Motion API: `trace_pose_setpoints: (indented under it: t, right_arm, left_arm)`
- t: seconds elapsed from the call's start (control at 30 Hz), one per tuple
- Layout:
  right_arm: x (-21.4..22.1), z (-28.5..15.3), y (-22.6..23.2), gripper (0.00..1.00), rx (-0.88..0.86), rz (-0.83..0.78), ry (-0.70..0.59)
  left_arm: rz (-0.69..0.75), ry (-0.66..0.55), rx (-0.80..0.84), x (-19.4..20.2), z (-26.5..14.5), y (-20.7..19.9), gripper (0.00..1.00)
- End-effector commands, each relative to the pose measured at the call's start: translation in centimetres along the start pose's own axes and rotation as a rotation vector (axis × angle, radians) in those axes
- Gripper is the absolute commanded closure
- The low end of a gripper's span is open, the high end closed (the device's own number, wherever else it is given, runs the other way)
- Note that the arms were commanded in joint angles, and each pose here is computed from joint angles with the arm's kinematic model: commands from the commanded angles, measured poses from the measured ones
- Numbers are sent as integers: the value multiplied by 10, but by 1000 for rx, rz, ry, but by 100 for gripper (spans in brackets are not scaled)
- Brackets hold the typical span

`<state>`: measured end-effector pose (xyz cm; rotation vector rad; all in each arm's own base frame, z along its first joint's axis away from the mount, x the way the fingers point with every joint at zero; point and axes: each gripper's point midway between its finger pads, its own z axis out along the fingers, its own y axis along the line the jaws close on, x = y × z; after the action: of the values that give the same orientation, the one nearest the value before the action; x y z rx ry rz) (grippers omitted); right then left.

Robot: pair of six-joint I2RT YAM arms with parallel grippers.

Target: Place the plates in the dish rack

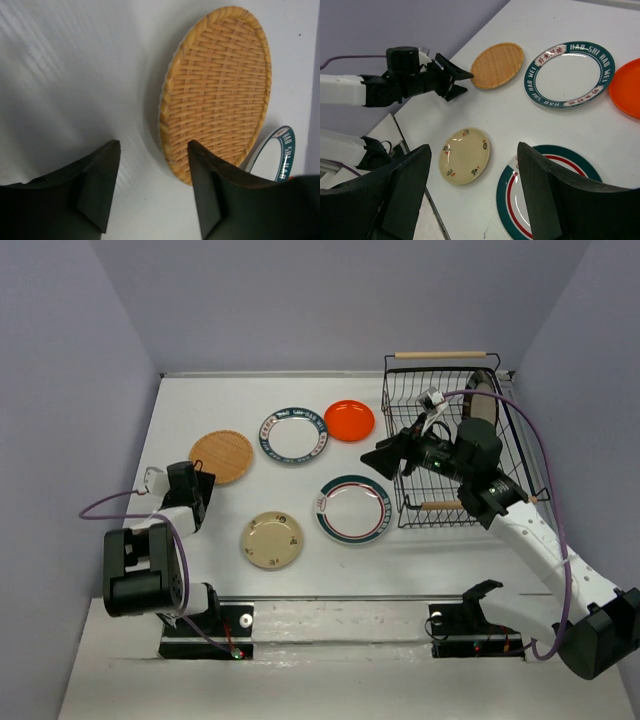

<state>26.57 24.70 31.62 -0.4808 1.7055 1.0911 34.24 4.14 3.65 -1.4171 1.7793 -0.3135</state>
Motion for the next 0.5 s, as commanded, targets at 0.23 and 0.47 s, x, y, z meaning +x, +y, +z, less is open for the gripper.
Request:
trace_pose_setpoints:
  t: [0.23, 0.47]
  right_arm:
    - [-7, 6, 14, 25, -76, -17, -34]
    - [16, 34, 18, 23, -123, 42, 45]
  left_arm:
    - [-59, -49, 95, -17, 32, -29, 64]
    - [-67, -75, 149, -32, 15, -26, 95]
